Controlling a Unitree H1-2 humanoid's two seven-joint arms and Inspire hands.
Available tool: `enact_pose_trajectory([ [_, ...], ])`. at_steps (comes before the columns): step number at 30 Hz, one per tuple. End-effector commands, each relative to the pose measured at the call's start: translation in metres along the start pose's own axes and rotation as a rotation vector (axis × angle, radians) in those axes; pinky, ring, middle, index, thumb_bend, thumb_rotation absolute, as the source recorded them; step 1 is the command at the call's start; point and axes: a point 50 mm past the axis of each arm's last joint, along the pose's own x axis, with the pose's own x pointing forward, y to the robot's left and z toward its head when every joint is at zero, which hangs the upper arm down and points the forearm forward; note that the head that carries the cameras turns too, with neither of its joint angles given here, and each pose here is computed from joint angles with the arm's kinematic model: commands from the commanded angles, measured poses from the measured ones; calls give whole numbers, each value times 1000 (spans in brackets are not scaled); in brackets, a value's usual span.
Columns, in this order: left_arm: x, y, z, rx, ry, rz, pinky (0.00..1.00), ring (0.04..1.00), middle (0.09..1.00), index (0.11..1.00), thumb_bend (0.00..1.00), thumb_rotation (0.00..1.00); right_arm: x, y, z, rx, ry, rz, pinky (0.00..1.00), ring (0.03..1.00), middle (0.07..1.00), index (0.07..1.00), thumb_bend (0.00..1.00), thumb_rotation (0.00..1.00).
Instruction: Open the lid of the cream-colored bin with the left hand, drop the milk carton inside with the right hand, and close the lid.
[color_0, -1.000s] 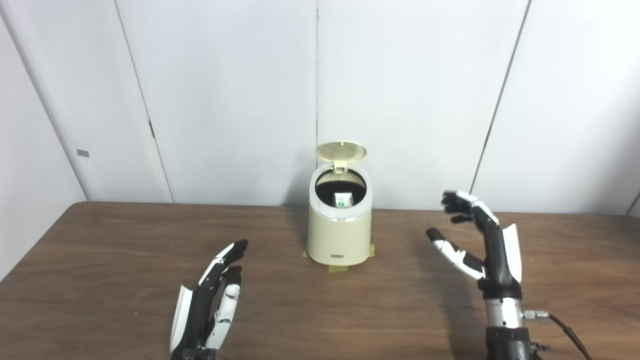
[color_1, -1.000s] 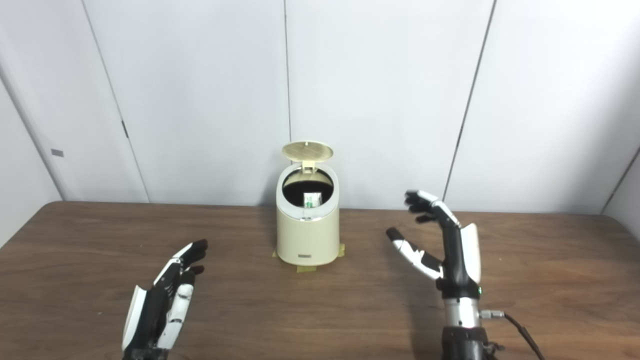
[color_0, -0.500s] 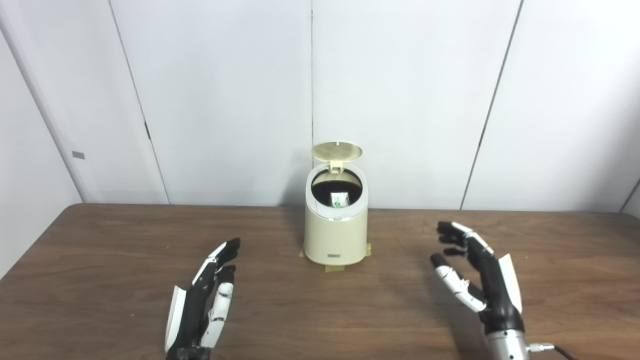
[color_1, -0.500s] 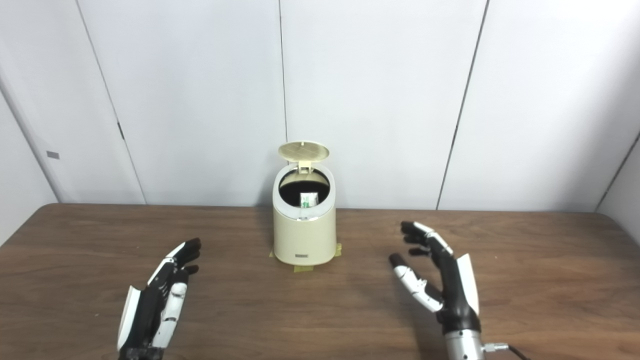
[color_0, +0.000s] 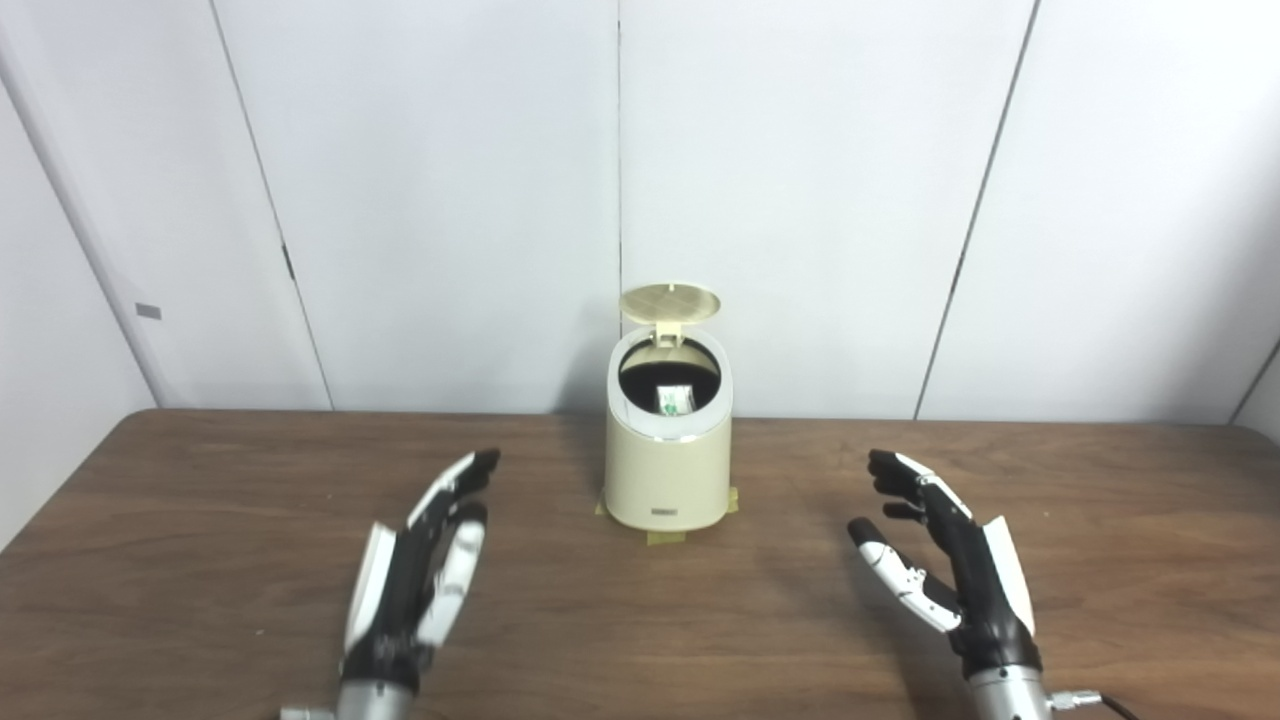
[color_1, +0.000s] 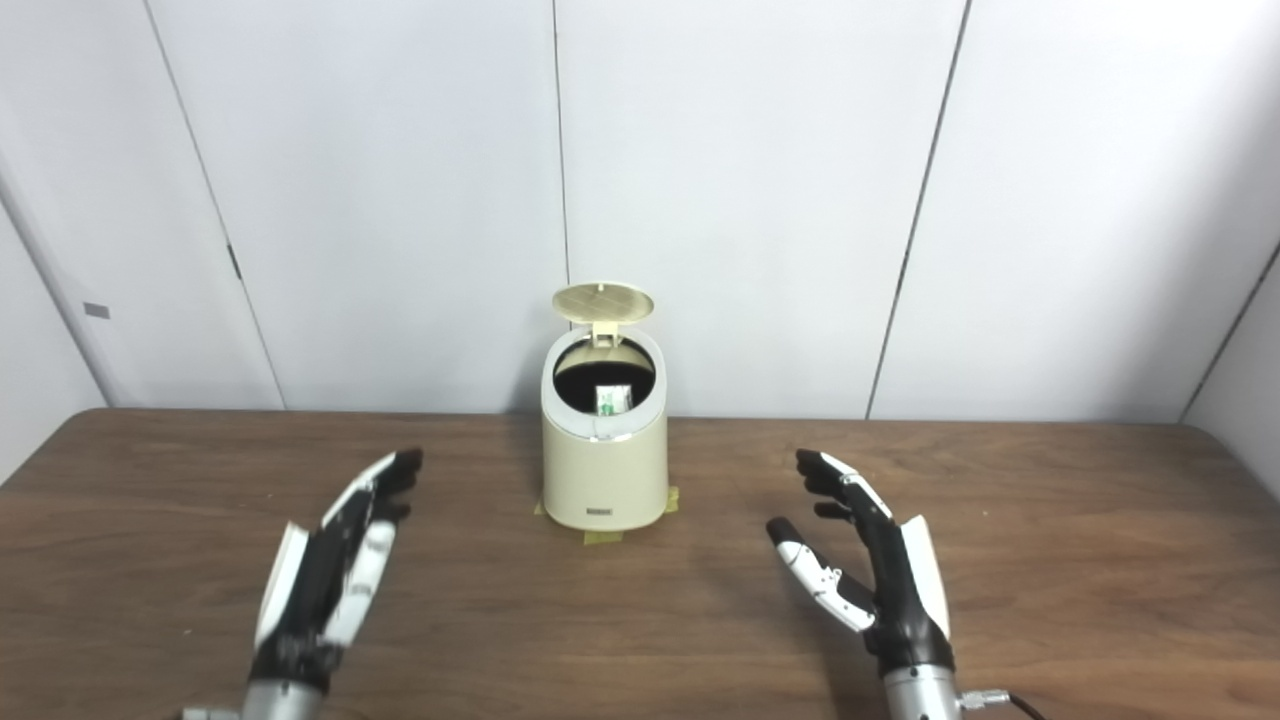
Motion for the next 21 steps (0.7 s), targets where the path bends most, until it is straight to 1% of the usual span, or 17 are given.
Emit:
enact_pose_trajectory([
  [1, 38, 9, 34, 41, -127, 28, 793, 859, 864, 853, 374, 999, -2, 6, -5, 9, -7, -3, 698, 774, 788, 793, 251, 505],
  [3, 64, 12, 53, 79, -146, 30, 816, 868, 863, 857, 399, 1000, -3, 7, -8, 4, -2, -11, 701, 779, 791, 794, 243, 498],
  [5, 91, 15, 74, 122, -165, 26, 856, 898, 880, 874, 461, 1000, -3, 6, -8, 1, 0, -21, 700, 780, 791, 791, 239, 508],
  [6, 98, 16, 80, 132, -167, 25, 877, 913, 886, 880, 488, 1000, -3, 6, -7, 0, -1, -23, 696, 777, 791, 789, 235, 496],
  [7, 106, 16, 88, 140, -171, 26, 883, 916, 888, 882, 495, 1000, -4, 6, -7, -2, -4, -26, 695, 777, 791, 789, 234, 492],
  [8, 117, 14, 99, 149, -174, 24, 901, 928, 895, 886, 517, 1000, -4, 6, -7, -4, -8, -27, 689, 773, 789, 787, 232, 471],
  [10, 132, 10, 116, 169, -177, 21, 906, 943, 914, 893, 533, 1000, -5, 7, -7, -6, -11, -27, 673, 762, 782, 781, 240, 471],
  [11, 138, 7, 123, 181, -182, 18, 884, 942, 925, 887, 555, 1000, -6, 7, -7, -6, -13, -26, 671, 760, 779, 780, 243, 473],
  [13, 149, 0, 139, 211, -189, 14, 882, 950, 927, 883, 567, 1000, -7, 9, -6, -9, -11, -24, 666, 756, 775, 779, 248, 479],
  [15, 155, -8, 154, 254, -187, 10, 892, 977, 958, 887, 586, 1000, -9, 9, -6, -5, -9, -22, 667, 759, 778, 781, 250, 498],
  [16, 158, -11, 160, 286, -189, 6, 878, 982, 964, 888, 588, 1000, -9, 9, -6, -4, -9, -21, 668, 760, 780, 783, 253, 499],
  [18, 164, -17, 168, 356, -191, -6, 895, 997, 979, 894, 593, 950, -9, 9, -6, -5, -7, -20, 666, 759, 779, 782, 255, 499],
  [20, 171, -23, 172, 439, -185, -15, 967, 1000, 968, 894, 615, 922, -9, 10, -6, -7, -2, -21, 663, 757, 778, 781, 265, 509],
  [21, 175, -26, 174, 475, -178, -18, 987, 1000, 950, 891, 627, 913, -9, 10, -7, -2, -4, -20, 664, 756, 778, 782, 272, 528],
])
